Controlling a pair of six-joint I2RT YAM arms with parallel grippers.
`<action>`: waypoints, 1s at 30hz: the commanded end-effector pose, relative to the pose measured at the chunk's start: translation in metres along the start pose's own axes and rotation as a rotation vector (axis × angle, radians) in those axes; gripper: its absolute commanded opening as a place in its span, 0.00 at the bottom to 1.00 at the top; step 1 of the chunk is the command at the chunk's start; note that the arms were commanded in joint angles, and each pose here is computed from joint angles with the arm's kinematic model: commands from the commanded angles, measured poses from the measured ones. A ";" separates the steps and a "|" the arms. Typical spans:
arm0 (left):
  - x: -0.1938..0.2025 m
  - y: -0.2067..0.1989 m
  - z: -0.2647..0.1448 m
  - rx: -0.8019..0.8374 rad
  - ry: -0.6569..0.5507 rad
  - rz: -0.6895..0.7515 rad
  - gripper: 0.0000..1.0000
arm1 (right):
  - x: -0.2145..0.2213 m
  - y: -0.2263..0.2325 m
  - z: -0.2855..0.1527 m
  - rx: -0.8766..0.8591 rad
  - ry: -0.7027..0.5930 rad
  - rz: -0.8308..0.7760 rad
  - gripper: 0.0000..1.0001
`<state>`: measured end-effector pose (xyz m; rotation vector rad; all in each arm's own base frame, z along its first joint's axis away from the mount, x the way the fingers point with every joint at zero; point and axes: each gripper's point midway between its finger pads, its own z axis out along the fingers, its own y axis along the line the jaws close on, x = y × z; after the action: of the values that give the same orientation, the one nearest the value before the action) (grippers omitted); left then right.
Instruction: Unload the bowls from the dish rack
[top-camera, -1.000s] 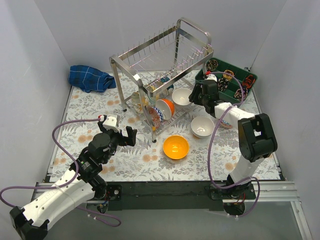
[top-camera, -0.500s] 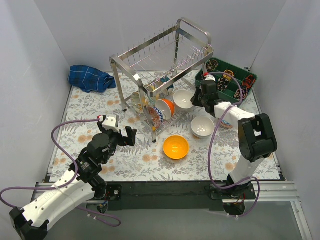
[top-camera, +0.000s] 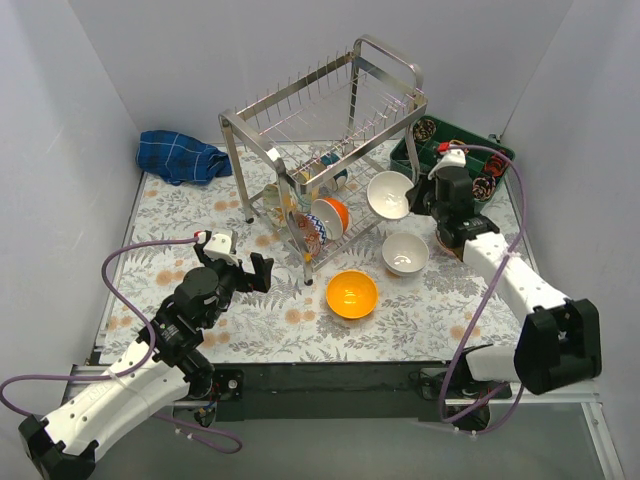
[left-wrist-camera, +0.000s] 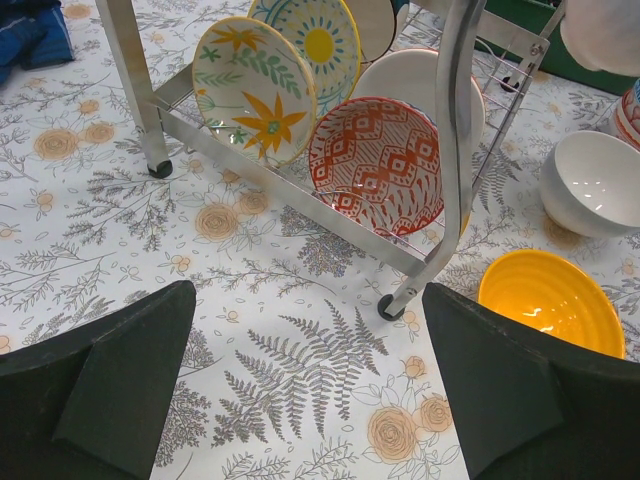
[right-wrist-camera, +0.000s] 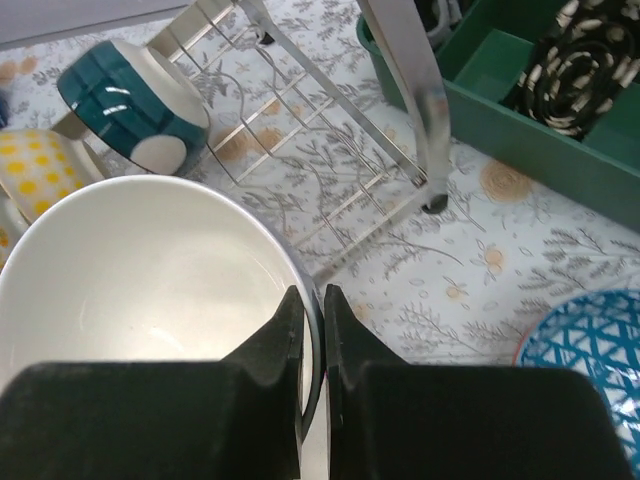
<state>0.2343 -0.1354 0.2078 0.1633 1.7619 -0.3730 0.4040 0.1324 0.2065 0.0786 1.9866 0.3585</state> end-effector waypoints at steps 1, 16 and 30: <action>-0.008 -0.001 -0.001 0.003 -0.011 -0.007 0.98 | 0.006 -0.014 -0.028 0.017 -0.035 -0.016 0.01; -0.002 0.000 0.005 -0.013 0.016 0.008 0.98 | 0.092 -0.063 -0.048 0.115 0.109 -0.066 0.01; 0.003 0.000 0.008 -0.017 0.035 0.021 0.98 | 0.112 -0.077 -0.032 0.143 0.103 -0.093 0.29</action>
<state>0.2384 -0.1387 0.1930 0.1845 1.8140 -0.3425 0.3198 0.0745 0.0835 0.0512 2.2041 0.1515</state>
